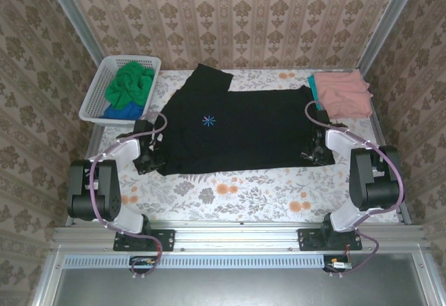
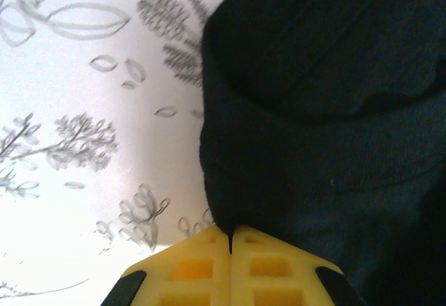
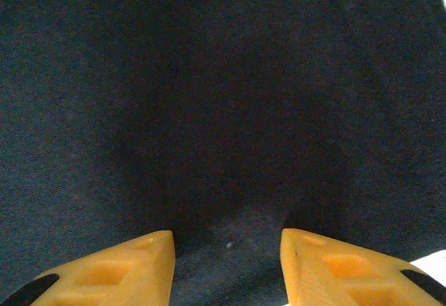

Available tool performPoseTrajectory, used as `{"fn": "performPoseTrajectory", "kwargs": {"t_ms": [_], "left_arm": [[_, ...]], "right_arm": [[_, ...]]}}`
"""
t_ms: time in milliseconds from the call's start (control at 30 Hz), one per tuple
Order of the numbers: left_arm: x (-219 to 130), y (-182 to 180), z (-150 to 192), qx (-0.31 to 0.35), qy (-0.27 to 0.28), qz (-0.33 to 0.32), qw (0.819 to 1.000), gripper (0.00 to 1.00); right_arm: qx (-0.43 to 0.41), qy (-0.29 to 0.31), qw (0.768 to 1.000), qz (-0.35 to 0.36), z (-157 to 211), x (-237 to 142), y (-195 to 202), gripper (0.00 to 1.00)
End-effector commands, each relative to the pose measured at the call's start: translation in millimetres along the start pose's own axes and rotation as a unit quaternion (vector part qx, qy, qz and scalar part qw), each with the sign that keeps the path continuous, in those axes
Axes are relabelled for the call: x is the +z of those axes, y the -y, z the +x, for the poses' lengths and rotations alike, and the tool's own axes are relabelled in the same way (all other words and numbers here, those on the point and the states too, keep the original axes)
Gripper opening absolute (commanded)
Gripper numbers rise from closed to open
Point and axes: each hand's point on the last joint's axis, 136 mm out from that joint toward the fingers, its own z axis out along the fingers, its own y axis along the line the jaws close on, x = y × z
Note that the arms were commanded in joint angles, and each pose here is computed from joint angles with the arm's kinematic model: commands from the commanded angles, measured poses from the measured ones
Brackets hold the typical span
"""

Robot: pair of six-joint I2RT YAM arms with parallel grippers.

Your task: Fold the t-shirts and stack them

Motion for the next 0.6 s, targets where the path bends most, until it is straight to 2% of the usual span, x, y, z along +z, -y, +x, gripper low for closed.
{"fn": "performPoseTrajectory", "kwargs": {"t_ms": [0,200,333,467,567], "left_arm": [[-1.1,-18.7,29.4,-0.026,-0.032,-0.01,0.999,0.0],[-15.4,-15.0,30.8,-0.049,-0.012,0.014,0.999,0.0],[-41.5,-12.3,18.5,-0.051,0.029,0.024,0.998,0.13],[-73.7,-7.7,0.7,-0.046,0.088,0.039,0.994,0.41],[-92.7,15.1,-12.5,-0.012,0.127,0.074,0.989,0.46]], "right_arm": [[0.0,-0.023,1.0,0.015,10.4,-1.3,11.2,0.46],[0.009,-0.02,1.0,-0.001,14.9,-8.8,10.7,0.46],[0.008,-0.004,0.999,-0.033,10.4,-26.5,1.2,0.46],[0.008,0.017,0.999,-0.047,6.4,-37.3,-1.2,0.5],[0.006,0.015,0.999,-0.048,3.8,-34.4,-3.8,0.51]]}}
